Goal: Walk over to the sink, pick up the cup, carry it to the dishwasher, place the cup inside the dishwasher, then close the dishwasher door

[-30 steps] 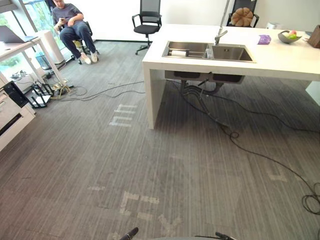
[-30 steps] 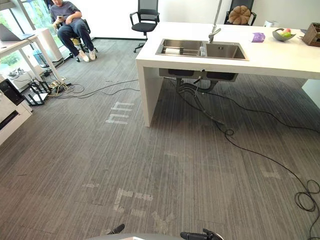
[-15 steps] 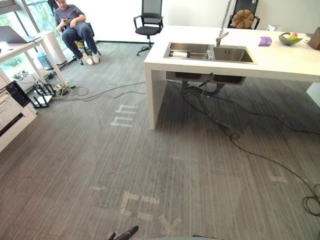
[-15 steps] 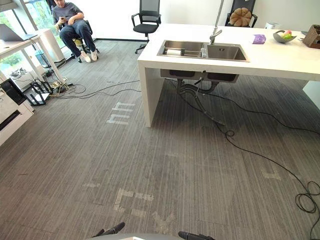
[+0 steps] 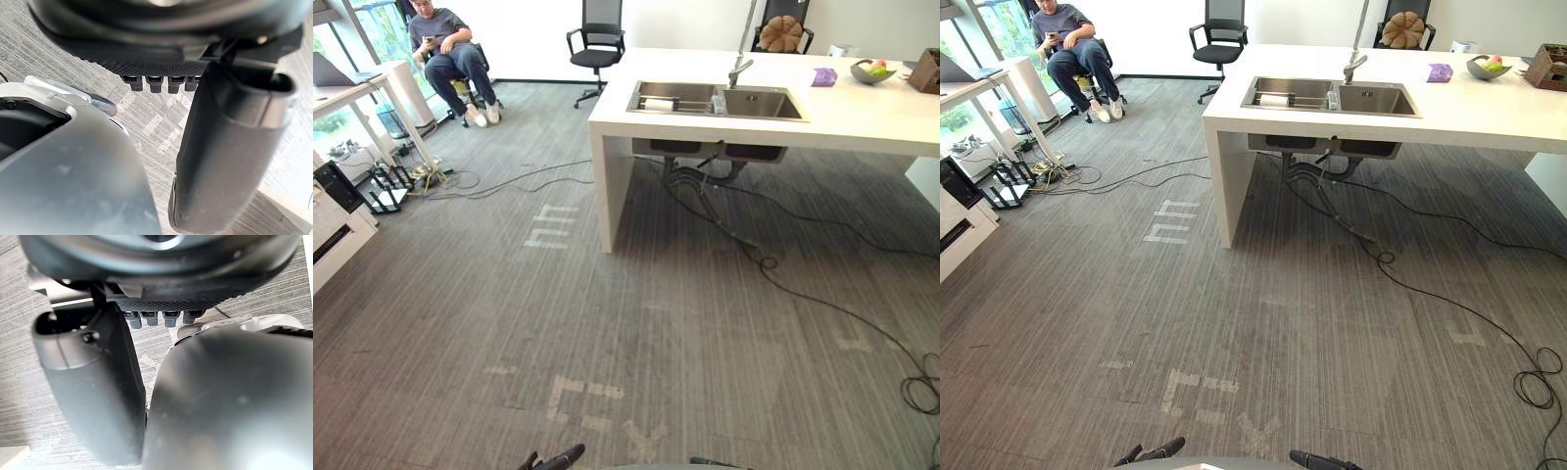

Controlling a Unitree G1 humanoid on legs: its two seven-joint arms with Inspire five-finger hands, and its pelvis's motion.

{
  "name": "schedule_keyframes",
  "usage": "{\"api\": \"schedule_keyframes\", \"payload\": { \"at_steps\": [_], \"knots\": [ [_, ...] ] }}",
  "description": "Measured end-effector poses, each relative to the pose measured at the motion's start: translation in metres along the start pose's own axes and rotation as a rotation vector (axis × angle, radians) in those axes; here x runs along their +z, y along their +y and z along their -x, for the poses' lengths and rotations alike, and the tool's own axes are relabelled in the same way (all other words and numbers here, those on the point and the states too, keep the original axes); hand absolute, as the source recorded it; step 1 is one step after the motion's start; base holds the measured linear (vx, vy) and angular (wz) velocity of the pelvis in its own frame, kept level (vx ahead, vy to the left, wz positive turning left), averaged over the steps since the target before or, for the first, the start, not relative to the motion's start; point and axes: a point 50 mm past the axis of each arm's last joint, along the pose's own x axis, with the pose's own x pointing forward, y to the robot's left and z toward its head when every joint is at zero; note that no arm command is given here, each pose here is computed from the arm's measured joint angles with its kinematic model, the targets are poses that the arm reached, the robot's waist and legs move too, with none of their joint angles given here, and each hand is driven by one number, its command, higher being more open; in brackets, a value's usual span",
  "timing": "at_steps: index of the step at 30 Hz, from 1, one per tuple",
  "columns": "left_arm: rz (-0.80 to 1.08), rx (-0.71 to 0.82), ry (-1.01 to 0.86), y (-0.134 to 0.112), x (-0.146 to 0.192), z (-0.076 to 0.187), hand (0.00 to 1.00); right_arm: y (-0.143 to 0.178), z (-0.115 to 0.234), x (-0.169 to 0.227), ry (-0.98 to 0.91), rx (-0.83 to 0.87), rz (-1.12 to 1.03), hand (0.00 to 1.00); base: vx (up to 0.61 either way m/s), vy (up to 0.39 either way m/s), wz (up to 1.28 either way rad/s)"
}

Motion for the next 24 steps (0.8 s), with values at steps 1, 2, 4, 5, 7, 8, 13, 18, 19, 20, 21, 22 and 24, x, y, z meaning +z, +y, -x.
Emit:
{"api": "schedule_keyframes", "payload": {
  "at_steps": [1,2,4,5,7,8,13,18,19,20,21,22,24],
  "knots": [
    [-0.001,-0.001,0.0,0.0,0.0,0.0,1.0,0.0,0.0,0.0,-0.002,-0.002,0.0,1.0,0.0,0.0,0.0],
    [-0.002,-0.001,0.0,0.0,0.0,0.0,1.0,0.0,0.0,0.0,-0.003,-0.003,-0.001,1.0,0.0,0.0,0.0],
    [-0.004,-0.005,-0.002,-0.001,0.001,0.0,1.0,-0.001,0.0,0.001,-0.013,-0.009,-0.019,1.0,0.0,0.0,0.0],
    [-0.004,-0.006,-0.001,-0.001,0.001,0.0,1.0,-0.001,0.0,0.001,-0.014,-0.01,-0.018,1.0,0.0,0.0,0.0],
    [-0.004,-0.012,0.004,-0.002,0.002,-0.001,1.0,-0.002,0.0,0.0,-0.02,-0.014,-0.023,1.0,0.0,0.0,0.0],
    [-0.004,-0.014,0.006,-0.002,0.002,-0.001,1.0,-0.002,0.0,0.001,-0.025,-0.016,-0.024,1.0,0.0,0.0,0.0],
    [-0.01,-0.04,-0.011,-0.004,0.01,-0.002,1.0,0.003,0.002,0.016,-0.142,-0.024,-0.036,1.0,-0.03,0.034,0.07],
    [-0.005,-0.031,0.002,-0.001,0.011,-0.002,1.0,0.006,0.002,0.02,-0.198,-0.008,-0.055,1.0,0.07,0.043,0.05],
    [-0.003,-0.028,0.013,-0.001,0.011,-0.002,1.0,0.007,0.002,0.021,-0.204,-0.005,-0.065,1.0,0.22,-0.105,0.2],
    [-0.002,-0.03,0.018,-0.001,0.012,-0.003,1.0,0.008,0.002,0.022,-0.214,-0.001,-0.092,1.0,0.2,-0.104,0.19],
    [-0.002,-0.032,0.021,-0.002,0.013,-0.003,1.0,0.008,0.002,0.022,-0.217,0.002,-0.105,1.0,0.24,-0.159,0.13],
    [-0.016,-0.036,0.023,-0.002,0.015,-0.003,1.0,0.008,0.002,0.023,-0.226,0.016,-0.135,1.0,0.28,-0.237,0.12],
    [-0.041,-0.044,0.02,-0.003,0.019,-0.004,1.0,0.011,0.003,0.025,-0.238,0.038,-0.148,1.0,0.38,-0.343,0.18]
  ]
}}
